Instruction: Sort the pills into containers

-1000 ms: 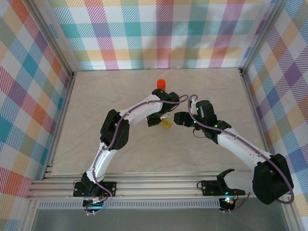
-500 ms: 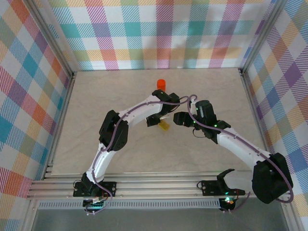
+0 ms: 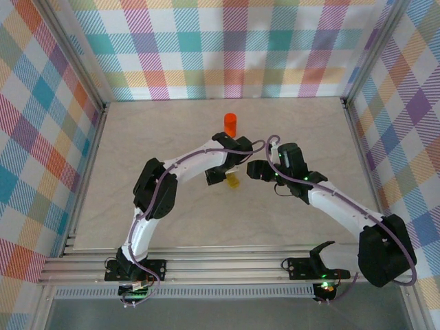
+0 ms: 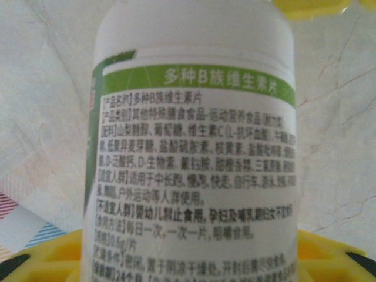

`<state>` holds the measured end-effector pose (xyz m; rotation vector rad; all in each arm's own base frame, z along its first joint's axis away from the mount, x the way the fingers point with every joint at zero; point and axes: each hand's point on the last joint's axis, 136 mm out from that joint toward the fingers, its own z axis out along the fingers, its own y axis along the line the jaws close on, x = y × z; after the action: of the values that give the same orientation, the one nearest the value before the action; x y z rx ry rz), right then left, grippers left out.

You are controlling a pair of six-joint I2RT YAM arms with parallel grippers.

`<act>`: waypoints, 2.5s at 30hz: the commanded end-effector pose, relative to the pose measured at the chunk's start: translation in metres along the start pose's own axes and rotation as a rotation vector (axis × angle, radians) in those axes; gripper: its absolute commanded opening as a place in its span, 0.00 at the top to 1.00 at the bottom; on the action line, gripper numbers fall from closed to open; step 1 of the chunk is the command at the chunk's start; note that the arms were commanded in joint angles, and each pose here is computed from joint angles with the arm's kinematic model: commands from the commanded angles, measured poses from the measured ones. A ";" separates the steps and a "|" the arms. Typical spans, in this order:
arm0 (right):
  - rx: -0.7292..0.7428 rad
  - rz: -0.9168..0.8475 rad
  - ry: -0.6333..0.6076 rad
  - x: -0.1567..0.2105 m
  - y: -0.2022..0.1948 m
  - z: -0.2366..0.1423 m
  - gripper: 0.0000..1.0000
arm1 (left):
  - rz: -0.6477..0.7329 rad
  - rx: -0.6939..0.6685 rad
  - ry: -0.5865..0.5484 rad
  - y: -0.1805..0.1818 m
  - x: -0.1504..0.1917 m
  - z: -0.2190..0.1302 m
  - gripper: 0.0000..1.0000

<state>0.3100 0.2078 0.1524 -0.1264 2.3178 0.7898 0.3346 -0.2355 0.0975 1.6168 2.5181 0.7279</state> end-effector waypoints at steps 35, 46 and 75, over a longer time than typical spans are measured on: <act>0.027 -0.004 0.068 0.009 -0.012 0.026 0.33 | -0.515 0.311 -0.713 0.003 -0.019 -0.011 1.00; -0.201 -0.024 0.040 -0.023 0.053 -0.014 0.33 | -0.468 0.227 -1.527 0.012 0.017 -0.132 1.00; -0.714 -0.588 0.044 -0.035 0.223 -0.081 0.32 | -0.249 0.277 -1.826 -0.008 0.045 -0.205 1.00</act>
<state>0.2276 0.3341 0.3279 -1.0419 1.8043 1.2671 0.2502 -0.2666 0.2740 0.9259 1.3061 -0.8211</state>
